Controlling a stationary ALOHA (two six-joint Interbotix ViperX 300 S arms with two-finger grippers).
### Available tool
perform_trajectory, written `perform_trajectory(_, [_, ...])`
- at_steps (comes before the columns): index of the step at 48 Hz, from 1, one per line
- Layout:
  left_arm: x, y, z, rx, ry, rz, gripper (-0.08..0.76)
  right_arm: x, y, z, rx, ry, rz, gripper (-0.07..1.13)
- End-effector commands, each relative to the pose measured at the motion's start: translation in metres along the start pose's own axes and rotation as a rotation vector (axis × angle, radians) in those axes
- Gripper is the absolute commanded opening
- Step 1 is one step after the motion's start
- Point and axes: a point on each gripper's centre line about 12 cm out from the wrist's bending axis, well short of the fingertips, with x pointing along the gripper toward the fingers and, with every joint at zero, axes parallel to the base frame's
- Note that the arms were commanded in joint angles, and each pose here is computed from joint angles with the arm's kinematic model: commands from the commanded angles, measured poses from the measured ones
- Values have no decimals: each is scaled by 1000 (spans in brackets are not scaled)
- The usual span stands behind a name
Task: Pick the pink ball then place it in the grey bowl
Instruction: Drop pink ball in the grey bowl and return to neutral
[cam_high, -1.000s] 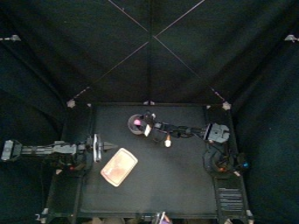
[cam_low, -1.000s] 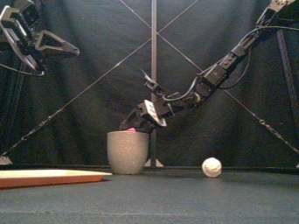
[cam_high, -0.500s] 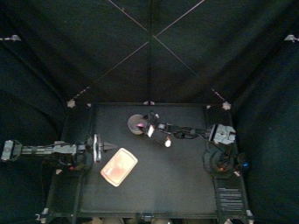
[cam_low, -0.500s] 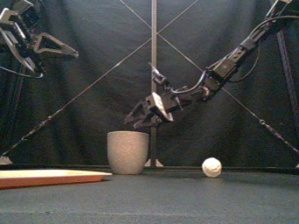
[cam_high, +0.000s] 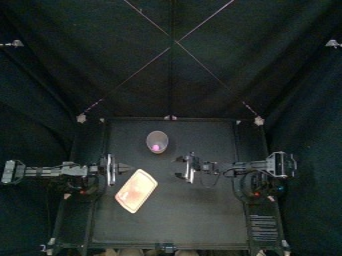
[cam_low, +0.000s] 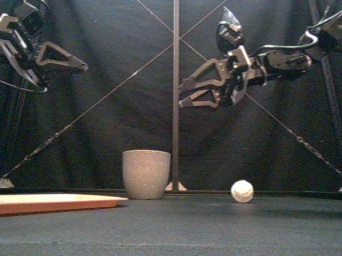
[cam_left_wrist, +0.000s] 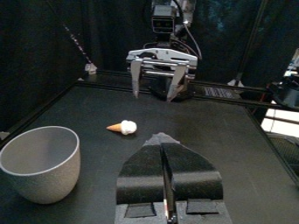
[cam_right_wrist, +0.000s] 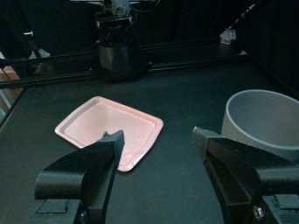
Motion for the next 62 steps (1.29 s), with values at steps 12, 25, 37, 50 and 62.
perform_trajectory(12, [1, 1, 0, -3, -3, 4, 75, -55, 5, 9, 40, -93, -10, 952])
perform_trajectory(25, [1, 0, 0, -1, -3, 2, 75, -58, 7, 7, 44, -90, -6, 952])
perform_trajectory(37, [0, 1, -1, -3, 1, 4, 75, -58, 7, 7, 38, -91, -4, 949])
perform_trajectory(50, [0, 1, -2, -3, 4, 4, 75, -59, 7, 5, 42, -87, -5, 949])
perform_trajectory(62, [0, 1, -2, -6, 6, 3, 75, -59, 7, 5, 48, -85, -6, 949])
